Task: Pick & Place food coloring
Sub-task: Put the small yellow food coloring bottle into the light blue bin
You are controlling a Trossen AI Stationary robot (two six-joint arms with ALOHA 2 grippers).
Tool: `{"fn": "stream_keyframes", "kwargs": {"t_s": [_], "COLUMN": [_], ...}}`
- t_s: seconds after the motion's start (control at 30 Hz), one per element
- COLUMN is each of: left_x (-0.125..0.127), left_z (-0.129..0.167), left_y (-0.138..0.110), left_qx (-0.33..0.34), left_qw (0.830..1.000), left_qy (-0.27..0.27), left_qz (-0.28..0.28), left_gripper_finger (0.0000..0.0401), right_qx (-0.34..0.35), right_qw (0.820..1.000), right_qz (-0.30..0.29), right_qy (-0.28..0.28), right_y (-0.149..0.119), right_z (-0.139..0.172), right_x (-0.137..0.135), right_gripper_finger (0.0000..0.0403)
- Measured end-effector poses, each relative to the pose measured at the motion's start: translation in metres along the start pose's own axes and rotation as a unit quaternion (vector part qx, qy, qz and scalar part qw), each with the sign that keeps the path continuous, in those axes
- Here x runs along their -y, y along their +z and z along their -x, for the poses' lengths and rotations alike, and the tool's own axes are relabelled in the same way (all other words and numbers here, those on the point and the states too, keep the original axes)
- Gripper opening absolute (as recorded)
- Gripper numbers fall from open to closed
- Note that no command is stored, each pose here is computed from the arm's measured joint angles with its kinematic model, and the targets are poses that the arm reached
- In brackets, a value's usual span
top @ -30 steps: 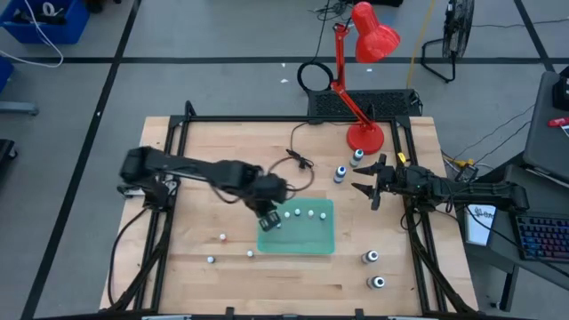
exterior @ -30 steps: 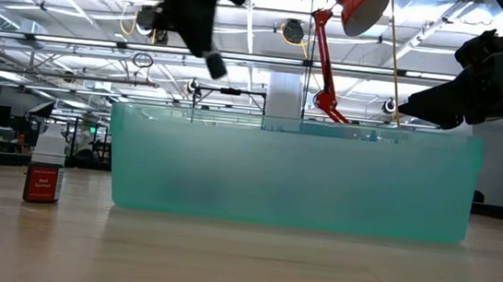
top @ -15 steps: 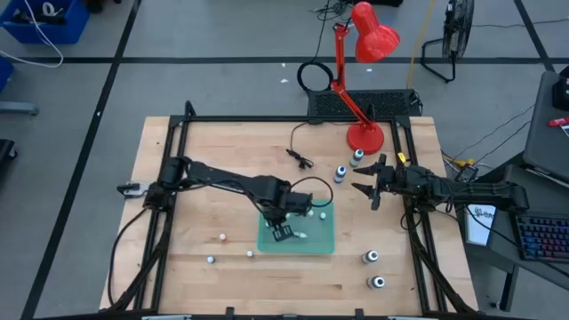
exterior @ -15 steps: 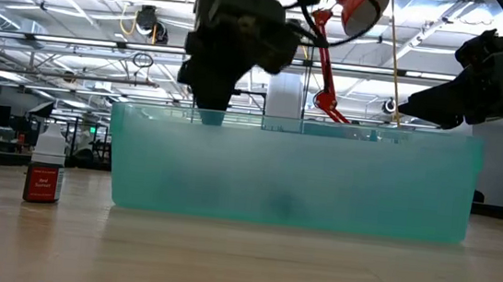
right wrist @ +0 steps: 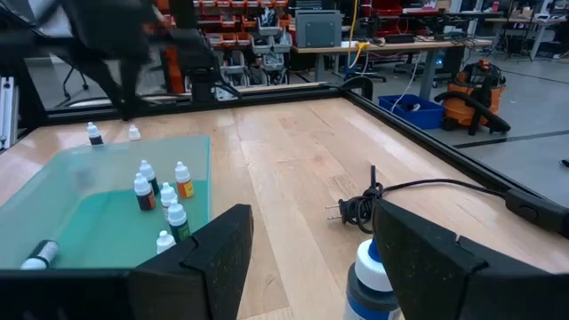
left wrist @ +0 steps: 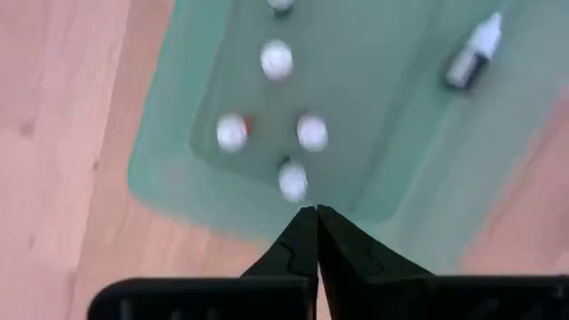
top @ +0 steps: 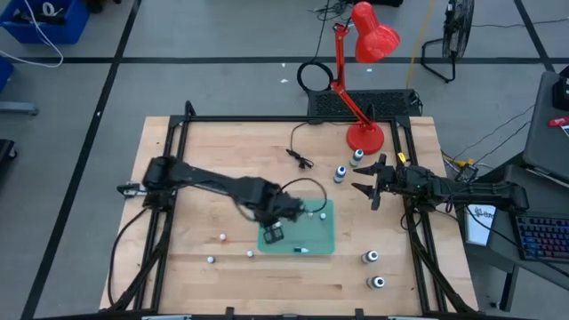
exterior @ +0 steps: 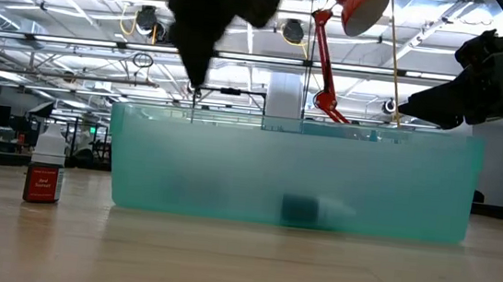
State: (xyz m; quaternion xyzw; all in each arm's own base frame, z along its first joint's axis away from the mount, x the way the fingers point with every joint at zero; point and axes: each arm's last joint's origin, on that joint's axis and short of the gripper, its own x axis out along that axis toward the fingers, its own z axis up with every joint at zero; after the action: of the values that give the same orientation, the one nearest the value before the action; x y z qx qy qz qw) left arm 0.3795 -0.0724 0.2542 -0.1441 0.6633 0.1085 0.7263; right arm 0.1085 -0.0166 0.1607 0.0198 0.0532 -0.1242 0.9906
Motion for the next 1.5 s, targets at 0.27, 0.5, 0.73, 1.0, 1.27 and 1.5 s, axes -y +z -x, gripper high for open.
{"fn": "stream_keyframes", "kwargs": {"t_s": [0.27, 0.5, 0.73, 1.0, 1.27, 1.5], "left_x": [0.011, 0.015, 0.01, -0.001, 0.0, -0.006], "left_z": [0.036, 0.009, -0.034, -0.055, -0.069, -0.077], "left_y": [-0.077, -0.128, -0.148, -0.158, -0.158, -0.161], "left_qx": [0.047, 0.05, -0.008, -0.022, -0.016, -0.016], "left_qw": [0.984, 0.957, 0.943, 0.934, 0.936, 0.935], "left_qy": [0.076, 0.065, 0.069, 0.09, 0.055, 0.066], "left_qz": [0.153, 0.277, 0.326, 0.345, 0.347, 0.348], "left_gripper_finger": [0.0032, 0.0135, 0.0198, 0.0207, 0.0207, 0.0207], "right_qx": [0.0, 0.0, 0.0, 0.0, 0.0, 0.0], "right_qw": [1.0, 1.0, 1.0, 1.0, 1.0, 1.0], "right_qz": [0.0, 0.0, 0.0, 0.0, 0.0, 0.0], "right_qy": [0.0, 0.0, 0.0, 0.0, 0.0, 0.0], "right_y": [0.0, 0.0, 0.0, 0.0, 0.0, 0.0], "right_z": [0.0, 0.0, 0.0, 0.0, 0.0, 0.0], "right_x": [0.0, 0.0, 0.0, 0.0, 0.0, 0.0], "right_gripper_finger": [0.0222, 0.0222, 0.0222, 0.0222, 0.0222, 0.0222]}}
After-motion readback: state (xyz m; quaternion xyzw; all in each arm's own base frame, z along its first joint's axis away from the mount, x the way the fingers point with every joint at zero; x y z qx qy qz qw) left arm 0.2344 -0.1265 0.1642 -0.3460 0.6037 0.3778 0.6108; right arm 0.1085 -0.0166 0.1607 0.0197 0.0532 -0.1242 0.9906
